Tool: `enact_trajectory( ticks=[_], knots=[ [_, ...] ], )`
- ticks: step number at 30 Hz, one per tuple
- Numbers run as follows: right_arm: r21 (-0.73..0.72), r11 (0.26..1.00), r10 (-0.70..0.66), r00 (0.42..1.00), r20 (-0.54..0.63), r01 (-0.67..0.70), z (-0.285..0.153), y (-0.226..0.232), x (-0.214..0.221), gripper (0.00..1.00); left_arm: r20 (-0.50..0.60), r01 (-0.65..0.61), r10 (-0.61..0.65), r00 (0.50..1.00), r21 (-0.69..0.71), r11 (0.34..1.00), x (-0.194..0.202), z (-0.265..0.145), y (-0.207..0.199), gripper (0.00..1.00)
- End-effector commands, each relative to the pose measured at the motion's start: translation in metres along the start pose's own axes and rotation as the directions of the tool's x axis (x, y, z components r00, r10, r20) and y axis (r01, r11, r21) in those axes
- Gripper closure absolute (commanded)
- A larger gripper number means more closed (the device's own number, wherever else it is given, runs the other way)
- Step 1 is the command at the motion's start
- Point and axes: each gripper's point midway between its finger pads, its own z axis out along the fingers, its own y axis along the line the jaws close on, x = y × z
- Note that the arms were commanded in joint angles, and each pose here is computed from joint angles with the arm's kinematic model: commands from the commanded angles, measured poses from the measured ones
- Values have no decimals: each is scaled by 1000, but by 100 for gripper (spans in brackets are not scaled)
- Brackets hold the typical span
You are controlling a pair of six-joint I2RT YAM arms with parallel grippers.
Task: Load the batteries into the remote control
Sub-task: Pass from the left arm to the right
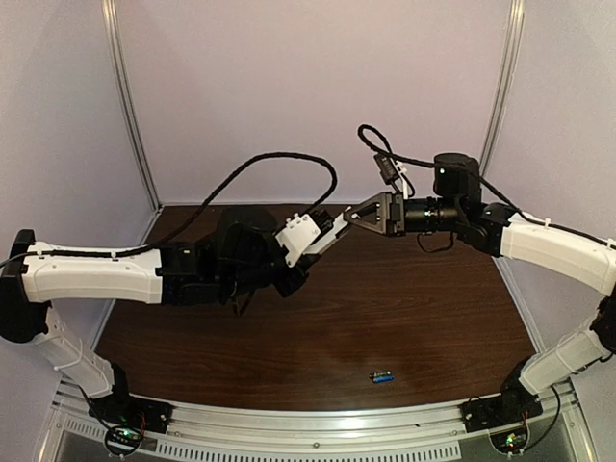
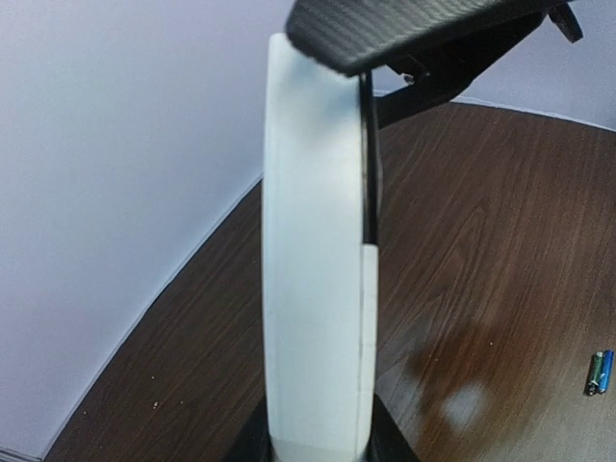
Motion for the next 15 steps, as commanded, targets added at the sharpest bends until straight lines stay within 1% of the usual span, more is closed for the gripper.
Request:
enact_trajectory(
  ticks=[1,4,9,11,12,13,14,15],
  knots=[
    [-36,999,-16,999,-29,15,10,8,0,40,75,-43,48,996,-76,996,-29,-1,6,96],
    [-42,999,-11,998,-61,9,16,7,5,47,80,-58,65,995,-81,995,-32,-2,5,96],
    [-64,998,-21,995,-96,15,18,10,12,65,97,-88,98,990,-96,991,-33,-5,4,96],
    [-72,997,-28,993,-111,20,18,11,15,76,98,-100,110,989,-100,990,-33,-5,4,96],
    [-73,997,-29,993,-118,20,18,11,16,86,97,-108,117,988,-98,989,-33,-5,4,96],
    [-75,997,-34,992,-125,24,18,12,18,92,97,-115,124,988,-98,989,-33,-6,4,95],
    [-76,997,-37,991,-130,27,17,12,18,98,94,-116,126,988,-101,988,-32,-6,5,90],
    [-79,996,-42,990,-132,32,17,13,18,100,92,-116,125,988,-98,988,-32,-7,5,84]
  ],
)
